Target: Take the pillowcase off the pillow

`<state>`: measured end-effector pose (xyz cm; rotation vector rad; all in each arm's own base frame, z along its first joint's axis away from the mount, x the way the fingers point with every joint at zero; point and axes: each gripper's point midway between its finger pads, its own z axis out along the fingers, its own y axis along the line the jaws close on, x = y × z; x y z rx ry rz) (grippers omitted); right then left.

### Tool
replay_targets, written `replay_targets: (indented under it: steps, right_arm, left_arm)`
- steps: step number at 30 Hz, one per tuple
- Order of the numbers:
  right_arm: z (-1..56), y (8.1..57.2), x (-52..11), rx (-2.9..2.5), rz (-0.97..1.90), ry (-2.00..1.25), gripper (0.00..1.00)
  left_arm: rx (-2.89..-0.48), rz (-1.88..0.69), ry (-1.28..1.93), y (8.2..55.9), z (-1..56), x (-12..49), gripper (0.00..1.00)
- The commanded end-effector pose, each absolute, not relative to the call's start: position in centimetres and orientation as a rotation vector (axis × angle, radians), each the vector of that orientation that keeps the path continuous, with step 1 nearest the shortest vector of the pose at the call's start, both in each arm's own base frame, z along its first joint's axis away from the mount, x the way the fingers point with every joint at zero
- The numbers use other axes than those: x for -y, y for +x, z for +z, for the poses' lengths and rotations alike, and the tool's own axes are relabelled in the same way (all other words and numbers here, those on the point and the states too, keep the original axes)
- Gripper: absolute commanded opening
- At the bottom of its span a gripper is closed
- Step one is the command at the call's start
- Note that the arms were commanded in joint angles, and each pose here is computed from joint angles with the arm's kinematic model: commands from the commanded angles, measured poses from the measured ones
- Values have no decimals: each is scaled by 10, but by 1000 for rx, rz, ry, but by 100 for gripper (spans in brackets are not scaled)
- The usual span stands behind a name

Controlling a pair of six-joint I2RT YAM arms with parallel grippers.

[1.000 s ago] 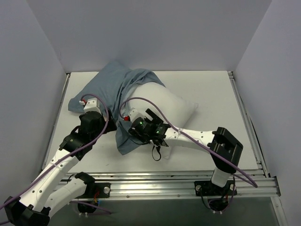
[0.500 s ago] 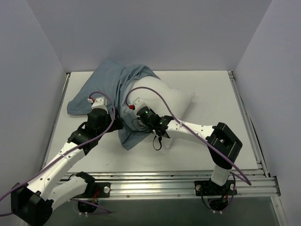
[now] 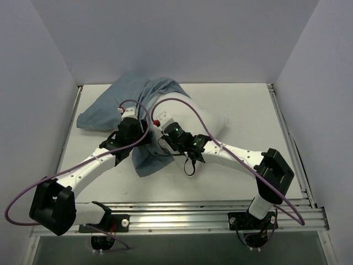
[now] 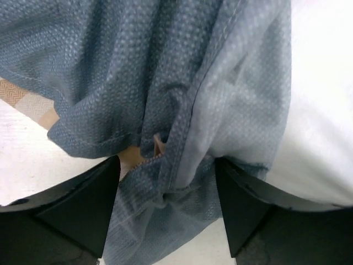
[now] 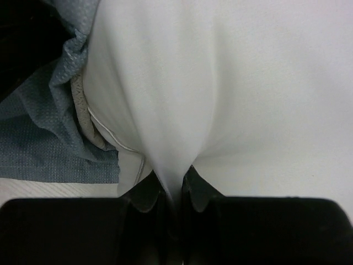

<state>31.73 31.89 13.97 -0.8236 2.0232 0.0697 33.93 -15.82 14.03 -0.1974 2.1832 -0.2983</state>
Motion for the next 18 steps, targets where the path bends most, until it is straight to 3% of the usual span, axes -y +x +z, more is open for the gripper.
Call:
replay_targets:
  steps: [1, 2, 6, 18]
  right_arm:
    - [179, 307, -329, -1967, 199, -777, 0]
    - [182, 306, -328, -1965, 205, -769, 0]
    - [226, 306, -308, -1903, 224, -674, 0]
    - [353, 277, -227, -1761, 350, -473, 0]
  left_arm:
    - [-2027, -311, -247, 371, 179, 161, 70]
    - [-2027, -292, -255, 373, 177, 159, 51]
    - [-2069, -150, -334, 373, 158, 134, 12]
    - [-1920, 121, -720, 365, 142, 38, 9]
